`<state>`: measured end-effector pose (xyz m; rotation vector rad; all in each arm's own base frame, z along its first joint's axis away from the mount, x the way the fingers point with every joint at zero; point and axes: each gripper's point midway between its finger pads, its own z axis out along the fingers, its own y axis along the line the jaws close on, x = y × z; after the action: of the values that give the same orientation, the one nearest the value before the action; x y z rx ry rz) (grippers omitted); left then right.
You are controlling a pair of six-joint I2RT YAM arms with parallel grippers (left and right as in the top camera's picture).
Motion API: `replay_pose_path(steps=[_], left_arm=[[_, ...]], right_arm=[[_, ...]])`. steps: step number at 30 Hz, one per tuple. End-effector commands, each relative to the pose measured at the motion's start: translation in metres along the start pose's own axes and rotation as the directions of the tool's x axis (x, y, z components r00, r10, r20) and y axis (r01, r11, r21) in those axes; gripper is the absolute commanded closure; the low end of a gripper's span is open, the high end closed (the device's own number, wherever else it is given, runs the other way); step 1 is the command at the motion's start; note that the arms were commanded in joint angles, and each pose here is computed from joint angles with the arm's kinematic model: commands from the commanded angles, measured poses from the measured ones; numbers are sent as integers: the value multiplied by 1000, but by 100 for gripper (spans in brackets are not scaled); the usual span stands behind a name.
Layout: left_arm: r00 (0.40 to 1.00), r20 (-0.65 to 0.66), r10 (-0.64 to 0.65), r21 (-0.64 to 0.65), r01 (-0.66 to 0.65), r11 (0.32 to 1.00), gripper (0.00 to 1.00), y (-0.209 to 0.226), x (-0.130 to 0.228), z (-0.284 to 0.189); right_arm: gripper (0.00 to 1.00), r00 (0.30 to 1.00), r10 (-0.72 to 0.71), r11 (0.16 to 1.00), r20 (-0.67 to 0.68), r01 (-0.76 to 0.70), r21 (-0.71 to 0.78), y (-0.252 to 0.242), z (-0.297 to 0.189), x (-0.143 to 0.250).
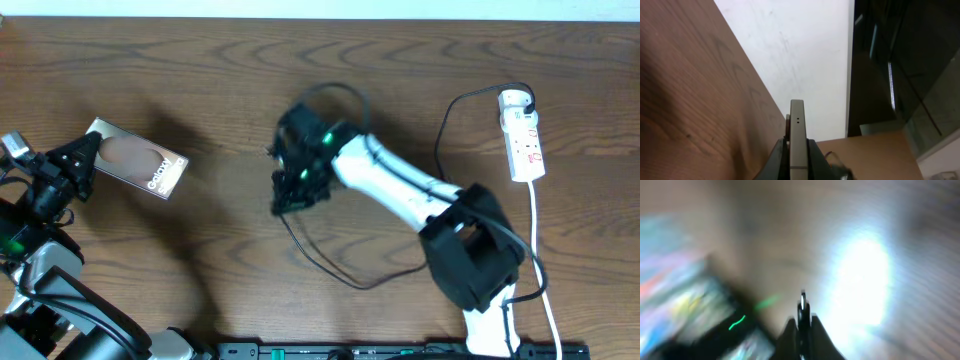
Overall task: Plug charger to phone and switch on socket
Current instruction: 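Lift the connector and bring it to the phone's bottom port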
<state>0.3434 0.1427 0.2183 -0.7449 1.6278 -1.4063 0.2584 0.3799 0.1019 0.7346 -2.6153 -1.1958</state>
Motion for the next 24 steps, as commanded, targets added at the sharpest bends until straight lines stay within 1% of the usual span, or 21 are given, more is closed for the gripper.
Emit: replay_pose_path(steps=[1, 3, 7, 11, 18, 24], left_arm=[[998, -50, 43, 25, -41, 999, 93, -13, 6, -1], [996, -74, 43, 32, -41, 999, 93, -15, 11, -1], [992, -121, 47, 46, -41, 998, 93, -17, 20, 6], [978, -197, 73, 73, -60, 996, 93, -22, 38, 20], [945, -316, 82, 107, -50, 993, 93, -30, 71, 49], [921, -372, 118, 140, -70, 988, 93, -40, 89, 63]], right_arm=[[99, 865, -454, 690, 212, 493, -530, 86, -52, 15], [99, 822, -499, 642, 274, 563, -520, 83, -61, 17], [99, 748, -578, 579, 327, 658, -482, 80, -61, 24], [99, 713, -621, 550, 326, 692, -468, 81, -54, 32], [99, 723, -624, 547, 297, 675, -495, 90, -44, 40], [99, 801, -548, 614, 240, 581, -534, 92, -45, 39]])
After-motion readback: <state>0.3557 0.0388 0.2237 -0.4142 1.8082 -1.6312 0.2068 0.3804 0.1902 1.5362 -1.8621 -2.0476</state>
